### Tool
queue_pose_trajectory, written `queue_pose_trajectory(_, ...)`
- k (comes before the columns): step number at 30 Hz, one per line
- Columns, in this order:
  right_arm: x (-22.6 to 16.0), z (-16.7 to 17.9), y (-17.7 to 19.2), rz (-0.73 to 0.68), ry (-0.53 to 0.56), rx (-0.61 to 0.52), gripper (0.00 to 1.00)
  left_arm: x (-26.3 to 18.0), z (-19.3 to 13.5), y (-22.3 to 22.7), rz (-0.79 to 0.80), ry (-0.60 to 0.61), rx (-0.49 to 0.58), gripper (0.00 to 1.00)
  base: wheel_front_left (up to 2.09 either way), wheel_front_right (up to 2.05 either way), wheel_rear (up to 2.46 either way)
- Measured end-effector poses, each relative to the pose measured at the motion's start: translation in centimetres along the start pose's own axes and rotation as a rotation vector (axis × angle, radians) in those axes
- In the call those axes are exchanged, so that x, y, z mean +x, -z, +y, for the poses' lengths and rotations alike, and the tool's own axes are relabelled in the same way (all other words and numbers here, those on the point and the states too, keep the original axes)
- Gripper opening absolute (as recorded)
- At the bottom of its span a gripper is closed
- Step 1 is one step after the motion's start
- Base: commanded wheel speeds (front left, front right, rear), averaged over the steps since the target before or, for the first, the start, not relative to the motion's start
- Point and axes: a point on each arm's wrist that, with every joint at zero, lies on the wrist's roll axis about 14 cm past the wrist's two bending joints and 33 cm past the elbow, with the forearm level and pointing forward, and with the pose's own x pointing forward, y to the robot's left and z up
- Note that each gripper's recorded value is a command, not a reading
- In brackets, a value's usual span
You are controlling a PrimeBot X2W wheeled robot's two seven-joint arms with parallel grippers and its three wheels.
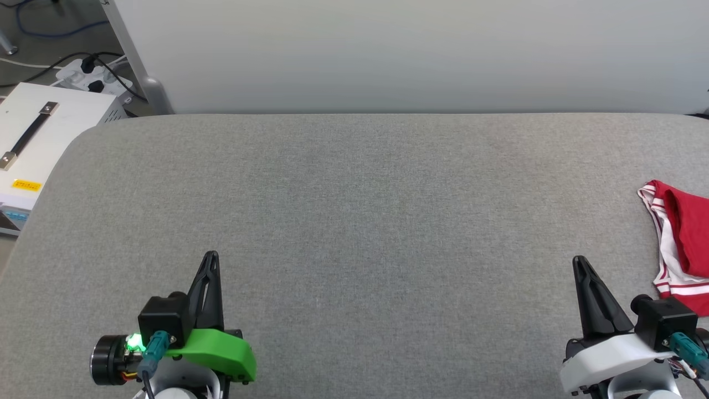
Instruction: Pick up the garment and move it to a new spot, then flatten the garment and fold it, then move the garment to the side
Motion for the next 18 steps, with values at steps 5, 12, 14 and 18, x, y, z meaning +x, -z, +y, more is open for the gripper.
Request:
queue_pose_trajectory(5,-0.01,0.06,0.07,0.010,-0.002,-0.009,0.00,0.00,0.01,-0.03,0.004,-0.001,0.003,0.00,0.00,0.00,0.00)
queue_pose_trajectory(12,0.06,0.16,0.05,0.018,-0.005,-0.023,0.00,0.01,0.01,-0.08,0.012,-0.001,0.010,0.00,0.00,0.00,0.00)
queue_pose_trajectory(14,0.08,0.19,0.06,0.021,-0.006,-0.024,0.00,0.01,0.03,-0.09,0.013,-0.002,0.013,0.00,0.00,0.00,0.00)
queue_pose_trajectory(18,0.10,0.24,0.05,0.025,-0.007,-0.030,0.00,0.02,0.03,-0.12,0.017,-0.002,0.019,0.00,0.00,0.00,0.00)
